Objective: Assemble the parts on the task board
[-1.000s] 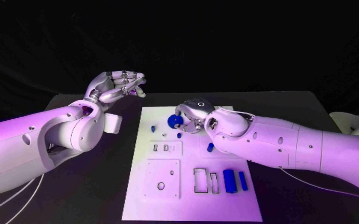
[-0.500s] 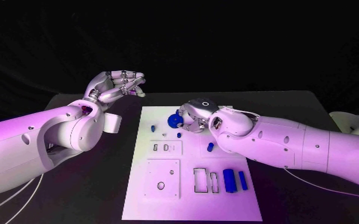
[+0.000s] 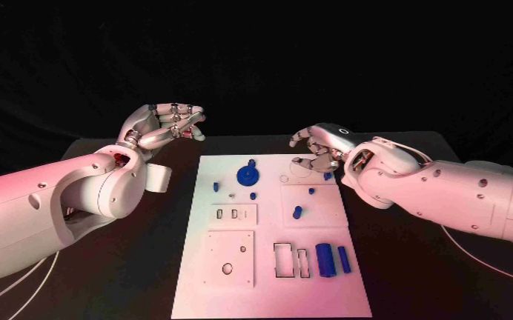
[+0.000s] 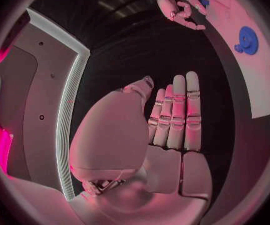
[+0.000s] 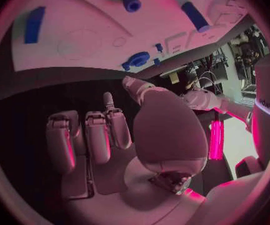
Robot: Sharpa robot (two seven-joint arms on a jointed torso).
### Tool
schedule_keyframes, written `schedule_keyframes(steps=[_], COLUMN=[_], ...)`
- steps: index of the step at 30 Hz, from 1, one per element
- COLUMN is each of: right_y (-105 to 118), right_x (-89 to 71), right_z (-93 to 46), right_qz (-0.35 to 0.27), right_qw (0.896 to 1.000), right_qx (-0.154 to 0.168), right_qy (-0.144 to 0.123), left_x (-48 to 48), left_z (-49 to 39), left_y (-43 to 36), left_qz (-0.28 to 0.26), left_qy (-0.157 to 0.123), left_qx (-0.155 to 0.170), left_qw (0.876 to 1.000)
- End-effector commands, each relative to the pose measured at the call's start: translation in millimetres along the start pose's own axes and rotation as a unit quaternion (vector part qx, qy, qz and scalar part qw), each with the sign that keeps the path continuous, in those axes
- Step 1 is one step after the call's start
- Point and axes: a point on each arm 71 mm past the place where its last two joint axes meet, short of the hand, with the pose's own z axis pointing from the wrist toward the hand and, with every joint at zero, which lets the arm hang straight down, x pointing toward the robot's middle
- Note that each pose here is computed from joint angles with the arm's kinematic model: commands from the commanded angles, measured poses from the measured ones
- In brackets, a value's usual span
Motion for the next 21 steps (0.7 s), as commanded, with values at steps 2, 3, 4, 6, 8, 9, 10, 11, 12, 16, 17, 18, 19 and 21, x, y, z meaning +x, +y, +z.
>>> schedule_keyframes(steps=[2, 3, 4, 6, 8, 9, 10, 11, 12, 16, 17, 18, 19, 21], right_y=[-20.5, -29.9, -34.8, -46.1, -53.3, -56.2, -60.7, -63.1, -66.9, -77.0, -78.9, -80.3, -81.1, -82.3], right_x=[0.2, -2.5, -4.0, -7.6, -9.8, -10.6, -11.7, -12.3, -13.1, -13.7, -13.4, -12.9, -12.3, -10.6], right_z=[-14.0, -20.5, -24.2, -32.8, -38.2, -40.3, -43.4, -45.1, -47.5, -53.4, -54.5, -55.3, -55.9, -56.7], right_qz=[0.097, 0.103, 0.105, 0.106, 0.106, 0.105, 0.104, 0.103, 0.101, 0.096, 0.096, 0.095, 0.095, 0.095], right_qw=[0.993, 0.992, 0.991, 0.991, 0.991, 0.991, 0.991, 0.991, 0.991, 0.991, 0.991, 0.991, 0.991, 0.991], right_qx=[0.000, 0.006, 0.009, 0.016, 0.022, 0.025, 0.029, 0.031, 0.035, 0.046, 0.049, 0.050, 0.051, 0.053], right_qy=[0.071, 0.077, 0.079, 0.080, 0.080, 0.079, 0.079, 0.078, 0.078, 0.076, 0.076, 0.076, 0.076, 0.076], left_x=[3.2, 3.5, 3.7, 4.2, 4.4, 4.5, 4.5, 4.5, 4.6, 4.6, 4.6, 4.5, 4.3, 4.0], left_z=[0.7, 0.8, 0.8, 0.9, 0.9, 1.0, 1.0, 1.0, 1.0, 1.0, 1.0, 1.0, 1.0, 0.9], left_y=[-0.9, -0.8, -0.7, -0.4, -0.2, -0.1, 0.0, 0.1, 0.3, 0.7, 0.8, 0.9, 1.0, 1.1], left_qz=[-0.006, -0.007, -0.007, -0.008, -0.008, -0.008, -0.008, -0.008, -0.008, -0.008, -0.008, -0.008, -0.008, -0.008], left_qy=[0.010, 0.011, 0.012, 0.013, 0.014, 0.014, 0.014, 0.014, 0.014, 0.015, 0.015, 0.015, 0.015, 0.014], left_qx=[0.004, 0.004, 0.003, 0.003, 0.003, 0.003, 0.003, 0.003, 0.003, 0.003, 0.003, 0.003, 0.003, 0.002], left_qw=[1.000, 1.000, 1.000, 1.000, 1.000, 1.000, 1.000, 1.000, 1.000, 1.000, 1.000, 1.000, 1.000, 1.000])
